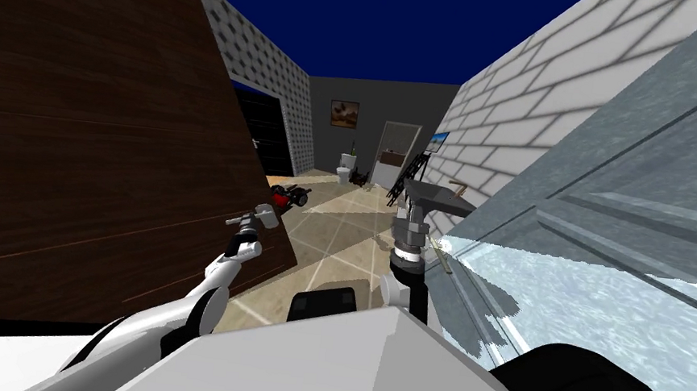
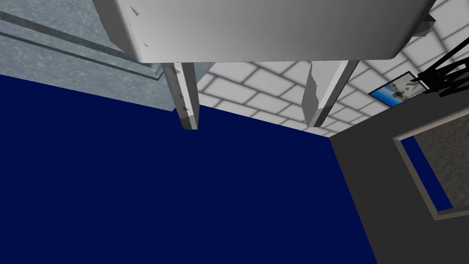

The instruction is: Push the door open

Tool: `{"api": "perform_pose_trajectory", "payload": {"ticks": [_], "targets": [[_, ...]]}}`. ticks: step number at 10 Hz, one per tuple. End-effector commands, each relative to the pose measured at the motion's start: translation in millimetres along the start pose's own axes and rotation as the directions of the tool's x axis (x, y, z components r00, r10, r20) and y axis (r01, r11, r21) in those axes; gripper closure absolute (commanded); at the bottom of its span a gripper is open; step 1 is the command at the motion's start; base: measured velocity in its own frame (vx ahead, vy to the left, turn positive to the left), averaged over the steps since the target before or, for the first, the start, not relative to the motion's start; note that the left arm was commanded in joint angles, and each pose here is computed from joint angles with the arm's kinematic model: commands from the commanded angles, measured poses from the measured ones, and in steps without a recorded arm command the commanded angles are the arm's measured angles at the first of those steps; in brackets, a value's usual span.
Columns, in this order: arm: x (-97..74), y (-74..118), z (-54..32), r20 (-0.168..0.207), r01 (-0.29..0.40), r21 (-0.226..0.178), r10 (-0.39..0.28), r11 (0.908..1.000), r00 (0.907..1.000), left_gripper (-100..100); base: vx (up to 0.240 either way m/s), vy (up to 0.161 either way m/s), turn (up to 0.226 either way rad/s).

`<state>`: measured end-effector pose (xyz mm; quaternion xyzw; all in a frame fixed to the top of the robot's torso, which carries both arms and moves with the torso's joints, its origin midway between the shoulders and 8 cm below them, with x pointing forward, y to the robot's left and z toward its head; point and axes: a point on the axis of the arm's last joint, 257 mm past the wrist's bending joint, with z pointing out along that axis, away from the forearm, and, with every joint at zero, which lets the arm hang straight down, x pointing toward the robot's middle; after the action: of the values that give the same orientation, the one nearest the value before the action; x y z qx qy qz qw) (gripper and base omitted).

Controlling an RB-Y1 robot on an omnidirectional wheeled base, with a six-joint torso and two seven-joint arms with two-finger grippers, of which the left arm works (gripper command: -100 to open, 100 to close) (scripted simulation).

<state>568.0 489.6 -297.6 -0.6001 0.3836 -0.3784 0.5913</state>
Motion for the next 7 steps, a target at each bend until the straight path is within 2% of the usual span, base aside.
{"api": "perform_pose_trajectory", "payload": {"ticks": [1, 3, 4, 5, 7], "targets": [[-14.4, -4.1, 0.0, 0.025, 0.000, 0.012, 0.000, 0.9999, 0.9997, 100, 0.174, -0.025, 0.054], [-29.8, -4.4, -0.4, 0.053, 0.000, 0.013, 0.000, 0.9999, 0.9986, 100, 0.216, -0.032, 0.054], [-29.8, -4.4, -0.4, 0.053, 0.000, 0.013, 0.000, 0.9999, 0.9986, 100, 0.130, -0.007, 0.026], [-42.8, -4.7, -1.0, 0.076, 0.000, 0.014, -0.001, 0.9999, 0.9971, 100, 0.165, -0.048, 0.040], [-52.9, -5.0, -1.7, 0.095, -0.001, 0.014, -0.001, 0.9999, 0.9955, 100, 0.182, -0.041, 0.061]]}}
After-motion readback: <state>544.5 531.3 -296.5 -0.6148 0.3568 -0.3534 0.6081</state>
